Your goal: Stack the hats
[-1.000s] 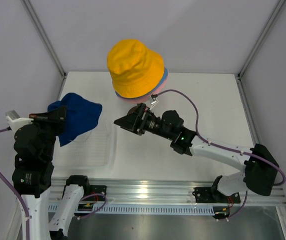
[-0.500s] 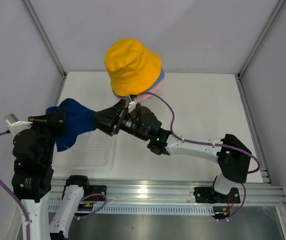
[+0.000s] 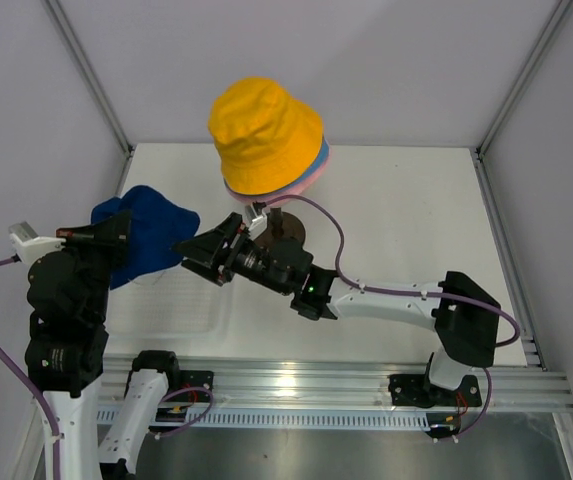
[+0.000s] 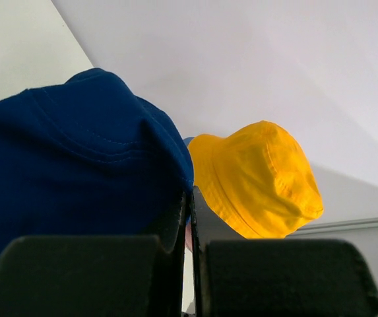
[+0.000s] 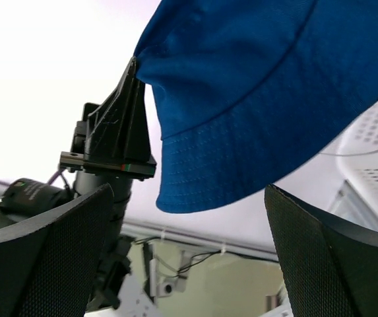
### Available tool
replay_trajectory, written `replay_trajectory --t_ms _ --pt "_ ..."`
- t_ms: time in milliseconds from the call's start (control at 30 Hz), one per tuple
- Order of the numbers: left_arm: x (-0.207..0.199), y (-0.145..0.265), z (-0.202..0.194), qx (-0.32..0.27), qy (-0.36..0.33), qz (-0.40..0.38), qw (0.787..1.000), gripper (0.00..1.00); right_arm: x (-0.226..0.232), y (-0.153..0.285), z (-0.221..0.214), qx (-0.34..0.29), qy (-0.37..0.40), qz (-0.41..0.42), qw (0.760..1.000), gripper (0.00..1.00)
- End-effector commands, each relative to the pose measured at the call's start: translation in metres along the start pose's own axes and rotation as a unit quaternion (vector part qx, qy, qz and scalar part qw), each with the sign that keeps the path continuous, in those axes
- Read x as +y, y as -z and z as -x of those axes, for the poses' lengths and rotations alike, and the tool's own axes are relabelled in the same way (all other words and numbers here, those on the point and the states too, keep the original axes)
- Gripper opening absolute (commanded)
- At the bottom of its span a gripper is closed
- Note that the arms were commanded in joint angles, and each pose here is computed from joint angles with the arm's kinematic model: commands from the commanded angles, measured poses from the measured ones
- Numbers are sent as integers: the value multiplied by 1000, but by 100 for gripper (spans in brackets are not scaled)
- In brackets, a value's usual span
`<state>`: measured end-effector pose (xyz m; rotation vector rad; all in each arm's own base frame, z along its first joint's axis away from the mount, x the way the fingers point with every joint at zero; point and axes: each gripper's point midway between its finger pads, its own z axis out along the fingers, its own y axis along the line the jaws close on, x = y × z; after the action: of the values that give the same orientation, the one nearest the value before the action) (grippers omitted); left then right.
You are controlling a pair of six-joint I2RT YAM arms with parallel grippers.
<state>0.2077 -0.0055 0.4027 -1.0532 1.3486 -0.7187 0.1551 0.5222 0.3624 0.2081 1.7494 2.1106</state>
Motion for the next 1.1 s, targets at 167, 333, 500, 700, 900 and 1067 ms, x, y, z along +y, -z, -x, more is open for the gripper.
replay_trajectory --t_ms 167,333,500,700,900,1067 --pt "-23 2 12 -18 4 -34 999 1 35 15 17 -74 41 7 996 99" --pt "-26 3 2 8 15 -47 999 1 24 1 11 -74 32 2 997 100" --pt "-30 9 5 4 10 -58 998 1 16 -16 6 -65 7 -1 998 99" --pt "-26 12 -2 16 -5 -65 998 1 25 -24 10 -79 12 13 997 99" --pt "-17 18 -1 11 -15 -55 998 1 41 -28 20 -96 42 34 994 87" --pt "-10 30 11 -22 -25 -51 998 1 65 -26 27 -109 111 44 987 24"
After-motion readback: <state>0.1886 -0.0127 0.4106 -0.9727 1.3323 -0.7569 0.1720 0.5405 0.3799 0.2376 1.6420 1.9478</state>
